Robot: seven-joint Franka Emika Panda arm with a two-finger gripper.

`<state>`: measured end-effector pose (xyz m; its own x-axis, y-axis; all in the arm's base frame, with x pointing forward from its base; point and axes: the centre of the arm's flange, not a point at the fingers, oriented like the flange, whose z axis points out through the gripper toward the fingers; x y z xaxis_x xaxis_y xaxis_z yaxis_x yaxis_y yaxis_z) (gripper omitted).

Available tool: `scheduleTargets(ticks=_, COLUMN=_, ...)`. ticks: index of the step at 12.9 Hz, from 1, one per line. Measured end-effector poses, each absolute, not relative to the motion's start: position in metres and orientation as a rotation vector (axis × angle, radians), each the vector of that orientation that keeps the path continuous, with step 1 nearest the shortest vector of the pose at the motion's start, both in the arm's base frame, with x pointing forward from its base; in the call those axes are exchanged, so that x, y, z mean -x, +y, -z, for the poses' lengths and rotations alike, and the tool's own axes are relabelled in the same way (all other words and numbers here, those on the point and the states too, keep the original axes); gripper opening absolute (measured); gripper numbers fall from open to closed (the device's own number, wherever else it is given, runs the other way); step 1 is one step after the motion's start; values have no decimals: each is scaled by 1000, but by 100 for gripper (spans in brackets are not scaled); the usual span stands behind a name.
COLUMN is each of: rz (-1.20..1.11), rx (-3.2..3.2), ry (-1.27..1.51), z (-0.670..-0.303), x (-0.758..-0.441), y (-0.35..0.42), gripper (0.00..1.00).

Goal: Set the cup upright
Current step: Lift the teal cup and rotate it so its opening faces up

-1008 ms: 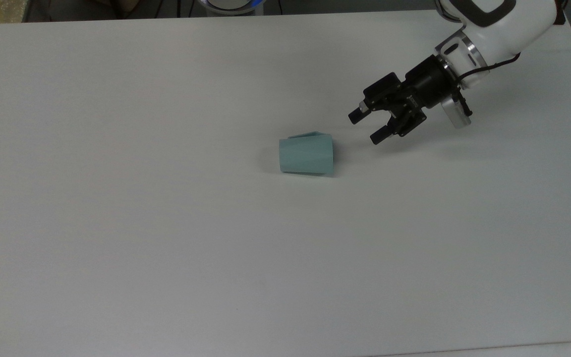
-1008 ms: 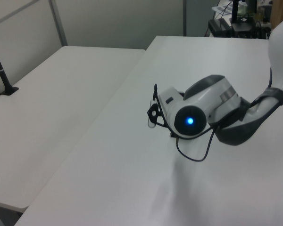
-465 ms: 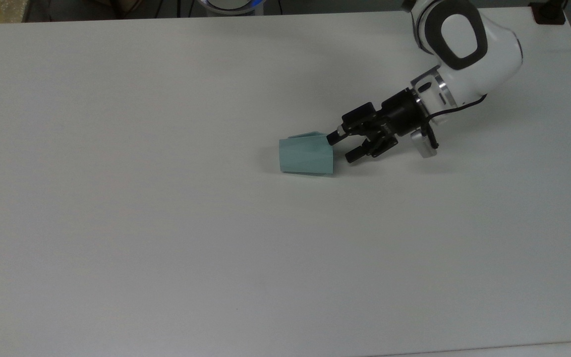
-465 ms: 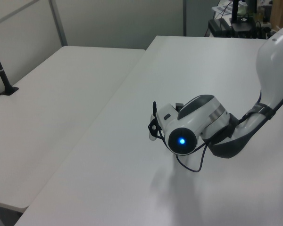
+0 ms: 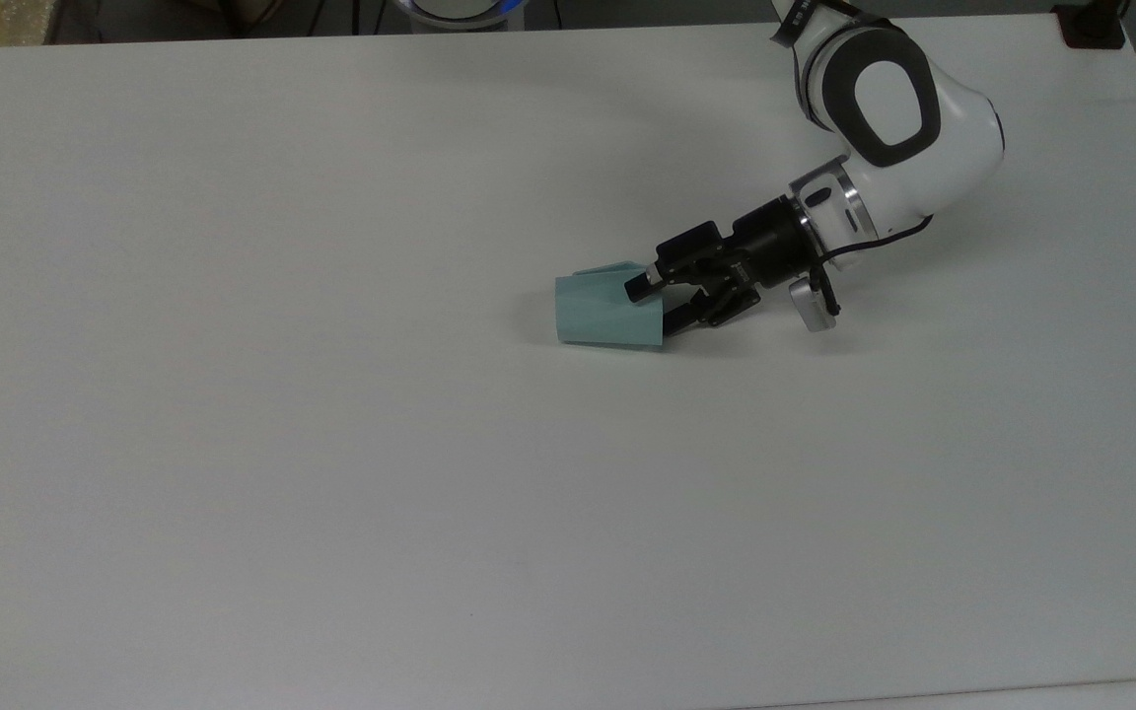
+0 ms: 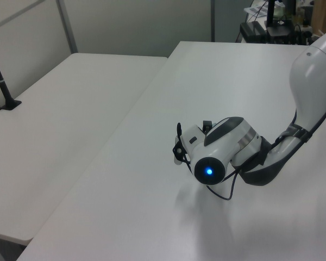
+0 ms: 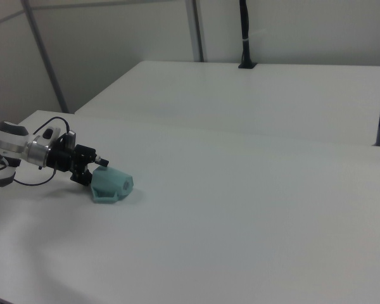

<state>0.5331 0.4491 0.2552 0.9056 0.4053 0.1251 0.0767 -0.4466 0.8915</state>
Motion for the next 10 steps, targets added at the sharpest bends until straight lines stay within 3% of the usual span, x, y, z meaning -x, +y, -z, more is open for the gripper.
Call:
scheduleTargets(ticks=3, rz=-382, rx=-1996, ry=341, z=-250, x=-536, y=440, gripper=89)
scheduleTargets(ticks=4, rz=-382, rx=-1982, ry=339, z=-247, x=-536, y=437, gripper=72)
scheduleTargets(ticks=6, rz=-389, rx=-1962, ry=338, z=-248, x=-537, y=434, gripper=60)
scheduleTargets(ticks=9, rz=-407, rx=-1934, ry=318, z=-262, x=-541, y=431, gripper=17)
scheduleTargets(ticks=10, rz=-402, rx=-1927, ry=315, z=-262, x=-540, y=429, gripper=14)
